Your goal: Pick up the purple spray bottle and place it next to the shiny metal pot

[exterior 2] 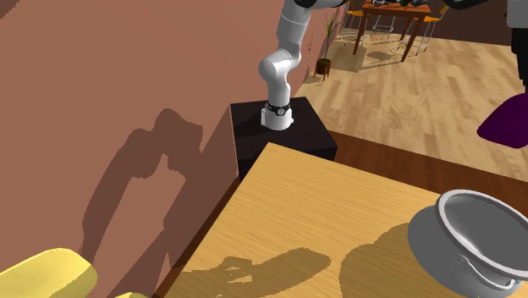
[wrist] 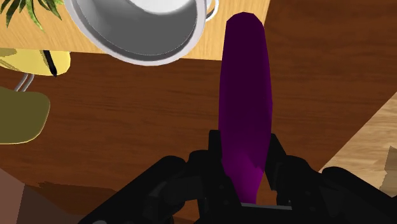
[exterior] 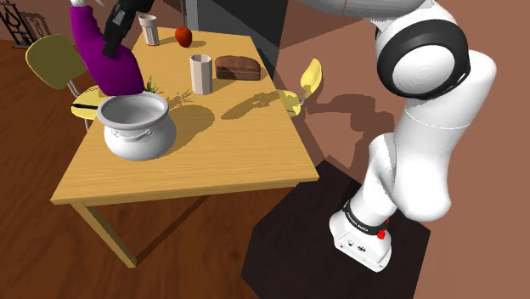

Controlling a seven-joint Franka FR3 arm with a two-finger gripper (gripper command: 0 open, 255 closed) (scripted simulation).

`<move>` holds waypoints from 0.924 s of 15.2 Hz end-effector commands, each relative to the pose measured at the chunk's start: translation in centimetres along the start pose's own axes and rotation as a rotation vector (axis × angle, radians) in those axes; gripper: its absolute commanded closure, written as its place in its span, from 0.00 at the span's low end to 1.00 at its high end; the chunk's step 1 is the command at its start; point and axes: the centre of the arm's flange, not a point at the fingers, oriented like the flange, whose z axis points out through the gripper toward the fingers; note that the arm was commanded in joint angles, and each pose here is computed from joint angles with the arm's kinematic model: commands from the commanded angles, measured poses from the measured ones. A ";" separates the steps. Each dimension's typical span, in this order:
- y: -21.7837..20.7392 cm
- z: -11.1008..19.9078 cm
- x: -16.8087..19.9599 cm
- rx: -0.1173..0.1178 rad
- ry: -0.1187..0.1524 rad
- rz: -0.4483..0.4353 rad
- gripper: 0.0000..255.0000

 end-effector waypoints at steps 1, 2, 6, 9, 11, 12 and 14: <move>-1.7 1.1 1.7 0.000 0.001 0.001 1.00; -1.7 1.6 1.4 0.000 0.001 0.001 1.00; -1.7 3.4 0.3 0.000 0.001 0.001 1.00; -1.7 4.7 -0.6 0.000 0.001 0.001 1.00; -1.7 5.6 -1.1 0.000 0.001 0.001 1.00; -1.7 6.1 -1.4 0.000 0.001 0.001 1.00; -1.7 7.0 -1.9 0.000 0.001 0.001 1.00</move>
